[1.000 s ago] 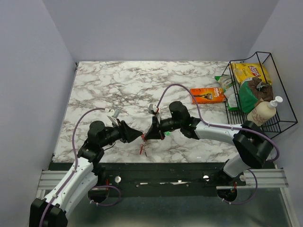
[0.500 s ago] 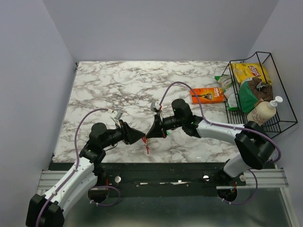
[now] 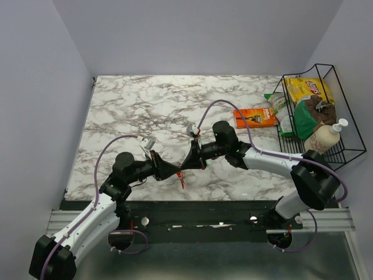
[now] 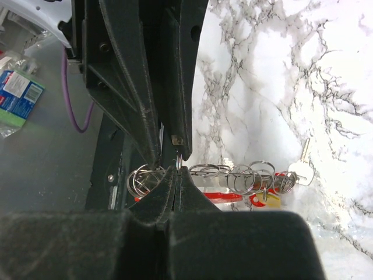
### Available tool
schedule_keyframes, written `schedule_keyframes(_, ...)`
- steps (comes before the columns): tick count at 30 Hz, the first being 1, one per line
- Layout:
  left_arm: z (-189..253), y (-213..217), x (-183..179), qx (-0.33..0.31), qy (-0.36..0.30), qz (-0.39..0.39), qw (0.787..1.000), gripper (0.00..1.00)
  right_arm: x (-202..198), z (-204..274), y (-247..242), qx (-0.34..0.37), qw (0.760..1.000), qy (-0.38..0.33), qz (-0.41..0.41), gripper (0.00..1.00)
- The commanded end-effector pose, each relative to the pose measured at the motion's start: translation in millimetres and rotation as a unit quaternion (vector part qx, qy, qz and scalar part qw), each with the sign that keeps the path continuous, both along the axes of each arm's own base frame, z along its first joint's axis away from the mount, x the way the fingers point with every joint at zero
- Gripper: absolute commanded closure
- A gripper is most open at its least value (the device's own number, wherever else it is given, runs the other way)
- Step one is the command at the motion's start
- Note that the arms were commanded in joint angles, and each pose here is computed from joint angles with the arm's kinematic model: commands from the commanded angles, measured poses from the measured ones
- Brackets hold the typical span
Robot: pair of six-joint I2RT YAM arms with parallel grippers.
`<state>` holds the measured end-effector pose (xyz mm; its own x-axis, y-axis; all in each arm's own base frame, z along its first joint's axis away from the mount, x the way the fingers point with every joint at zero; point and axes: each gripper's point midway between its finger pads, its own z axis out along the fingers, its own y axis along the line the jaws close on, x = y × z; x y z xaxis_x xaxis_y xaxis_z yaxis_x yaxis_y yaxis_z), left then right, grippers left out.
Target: Put the keys on the keyring
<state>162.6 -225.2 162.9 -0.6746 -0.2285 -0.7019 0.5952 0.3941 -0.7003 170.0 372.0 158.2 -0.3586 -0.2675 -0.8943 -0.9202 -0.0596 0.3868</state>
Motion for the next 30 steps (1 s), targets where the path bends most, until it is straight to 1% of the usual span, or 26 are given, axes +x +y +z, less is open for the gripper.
schedule_keyframes(1,3.1,-0.5,6.3,0.003,-0.016,0.010,1.000,0.67,-1.9,25.7,0.6,0.026,0.999,-0.017,0.016,0.99)
schedule_keyframes(9,8.8,-2.6,12.9,0.002,-0.028,0.014,0.999,0.71,-4.2,32.1,0.5,0.030,0.999,-0.021,0.026,0.99)
schedule_keyframes(12,11.0,-1.9,14.8,0.000,-0.034,0.020,0.999,0.64,-4.4,32.3,-0.3,0.029,0.999,-0.023,0.026,0.99)
schedule_keyframes(14,14.6,-1.0,15.6,-0.003,-0.045,0.024,0.999,0.63,-5.4,31.8,-1.3,0.027,0.999,-0.023,0.026,0.99)
schedule_keyframes(19,20.9,-0.2,18.0,-0.010,-0.065,0.030,0.997,0.66,-7.2,32.9,-2.4,0.027,0.999,-0.023,0.029,0.99)
schedule_keyframes(24,20.1,-2.1,17.7,-0.009,-0.062,0.023,0.998,0.67,-7.7,33.8,-3.0,0.027,0.999,-0.023,0.029,0.99)
schedule_keyframes(30,21.3,-3.2,16.8,-0.011,-0.068,0.018,0.997,0.73,-9.5,37.5,-3.4,0.031,0.999,-0.025,0.035,0.99)
